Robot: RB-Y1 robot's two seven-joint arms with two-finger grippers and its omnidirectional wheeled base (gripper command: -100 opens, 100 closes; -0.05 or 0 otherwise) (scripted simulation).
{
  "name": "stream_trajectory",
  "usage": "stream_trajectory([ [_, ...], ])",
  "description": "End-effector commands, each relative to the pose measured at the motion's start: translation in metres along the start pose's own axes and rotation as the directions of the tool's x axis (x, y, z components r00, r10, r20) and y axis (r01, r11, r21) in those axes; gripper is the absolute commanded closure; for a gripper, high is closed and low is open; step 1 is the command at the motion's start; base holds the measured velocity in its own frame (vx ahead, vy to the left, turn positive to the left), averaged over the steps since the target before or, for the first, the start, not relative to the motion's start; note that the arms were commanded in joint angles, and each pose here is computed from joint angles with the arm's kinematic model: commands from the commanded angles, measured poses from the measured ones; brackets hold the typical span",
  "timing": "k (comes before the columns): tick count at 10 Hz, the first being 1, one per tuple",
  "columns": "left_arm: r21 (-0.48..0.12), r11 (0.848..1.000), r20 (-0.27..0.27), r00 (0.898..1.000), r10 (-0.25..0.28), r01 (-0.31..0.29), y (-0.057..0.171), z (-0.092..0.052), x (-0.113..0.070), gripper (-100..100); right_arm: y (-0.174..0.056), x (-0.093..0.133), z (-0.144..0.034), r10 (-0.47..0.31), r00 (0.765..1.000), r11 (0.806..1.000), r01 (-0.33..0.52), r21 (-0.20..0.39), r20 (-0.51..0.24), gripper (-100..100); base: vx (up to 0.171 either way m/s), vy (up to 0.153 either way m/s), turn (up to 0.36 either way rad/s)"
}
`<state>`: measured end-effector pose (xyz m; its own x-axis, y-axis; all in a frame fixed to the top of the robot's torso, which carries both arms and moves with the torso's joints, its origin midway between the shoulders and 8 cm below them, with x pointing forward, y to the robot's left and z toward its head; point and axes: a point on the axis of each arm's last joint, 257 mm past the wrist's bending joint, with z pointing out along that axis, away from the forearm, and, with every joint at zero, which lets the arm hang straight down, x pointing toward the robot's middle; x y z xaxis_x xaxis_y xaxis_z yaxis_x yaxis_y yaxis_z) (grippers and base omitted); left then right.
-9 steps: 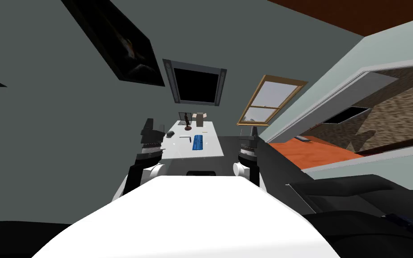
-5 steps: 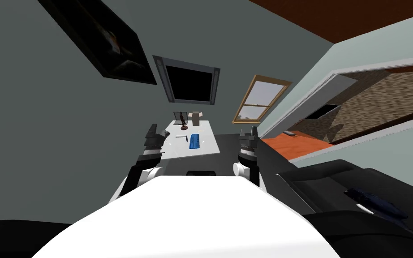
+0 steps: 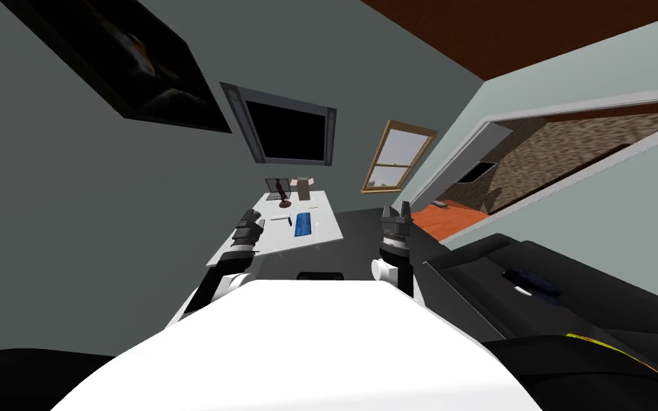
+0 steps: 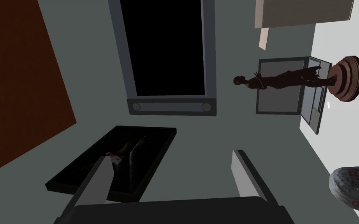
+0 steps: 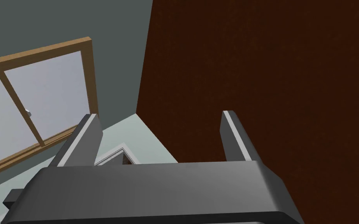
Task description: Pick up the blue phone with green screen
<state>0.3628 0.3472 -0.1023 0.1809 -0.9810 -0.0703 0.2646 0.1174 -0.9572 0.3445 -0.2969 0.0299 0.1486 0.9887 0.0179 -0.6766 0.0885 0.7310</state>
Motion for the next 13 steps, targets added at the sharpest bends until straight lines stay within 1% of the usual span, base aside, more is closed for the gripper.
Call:
stream_trajectory([
  [1, -0.096, 0.995, 0.007, 1.0, -0.013, 0.014, 0.033, -0.008, -0.01, -100, 0.0, 0.0, 0.0, 0.0, 1.0, 1.0, 0.0, 0.0, 0.0, 0, -0.04, -0.046, -0.239],
  [2, -0.166, 0.986, 0.014, 1.0, -0.021, 0.024, 0.056, -0.016, -0.021, -100, 0.0, 0.0, 0.0, 0.0, 1.0, 1.0, 0.0, 0.0, 0.0, 0, -0.062, -0.052, -0.352],
  [3, -0.182, 0.983, 0.019, 0.999, -0.025, 0.028, 0.063, -0.018, -0.023, -100, 0.0, 0.0, 0.0, 0.0, 1.0, 1.0, 0.0, 0.0, 0.0, 0, -0.048, -0.04, -0.116],
  [4, -0.254, 0.966, 0.031, 0.999, -0.039, 0.046, 0.086, -0.029, -0.035, -100, 0.0, 0.0, 0.0, 0.0, 1.0, 1.0, 0.0, 0.0, 0.0, 0, -0.043, -0.062, -0.258],
  [5, -0.271, 0.962, 0.036, 0.999, -0.037, 0.045, 0.094, -0.032, -0.037, -100, 0.0, 0.0, 0.0, 0.0, 1.0, 1.0, 0.0, 0.0, 0.0, 0, -0.034, -0.044, -0.122],
  [6, -0.352, 0.934, 0.056, 0.997, -0.049, 0.066, 0.122, -0.047, -0.052, -100, 0.0, 0.0, 0.0, 0.0, 1.0, 1.0, 0.0, 0.0, 0.0, 0, -0.031, -0.053, -0.274],
  [7, -0.359, 0.931, 0.059, 0.997, -0.048, 0.066, 0.126, -0.049, -0.053, -100, 0.0, 0.0, 0.0, 0.0, 1.0, 1.0, 0.0, 0.0, 0.0, 0, -0.026, -0.034, -0.124],
  [8, -0.441, 0.893, 0.085, 0.995, -0.053, 0.086, 0.155, -0.068, -0.07, -100, 0.0, 0.0, 0.0, 0.0, 1.0, 1.0, 0.0, 0.0, 0.0, 0, -0.026, -0.039, -0.22],
  [9, -0.446, 0.891, 0.087, 0.995, -0.056, 0.089, 0.156, -0.069, -0.07, -100, 0.0, 0.0, 0.0, 0.0, 1.0, 1.0, 0.0, 0.0, 0.0, 0, -0.022, -0.029, -0.189],
  [10, -0.519, 0.847, 0.117, 0.991, -0.061, 0.113, 0.181, -0.089, -0.088, -100, 0.0, 0.0, 0.0, 0.0, 1.0, 1.0, 0.0, 0.0, 0.0, 0, -0.019, -0.044, -0.339],
  [11, -0.575, 0.808, 0.143, 0.988, -0.056, 0.129, 0.2, -0.107, -0.106, -100, 0.0, 0.0, 0.0, 0.0, 1.0, 1.0, 0.0, 0.0, 0.0, 0, -0.026, -0.072, -0.466],
  [12, -0.604, 0.783, 0.161, 0.985, -0.064, 0.15, 0.212, -0.118, -0.109, -100, 0.0, 0.0, 0.0, 0.0, 1.0, 1.0, 0.0, 0.0, 0.0, 0, -0.021, -0.05, -0.13],
  [13, -0.655, 0.736, 0.196, 0.979, -0.057, 0.174, 0.23, -0.139, -0.129, -100, 0.0, 0.0, 0.0, 0.0, 1.0, 1.0, 0.0, 0.0, 0.0, 0, -0.017, -0.047, -0.248],
])
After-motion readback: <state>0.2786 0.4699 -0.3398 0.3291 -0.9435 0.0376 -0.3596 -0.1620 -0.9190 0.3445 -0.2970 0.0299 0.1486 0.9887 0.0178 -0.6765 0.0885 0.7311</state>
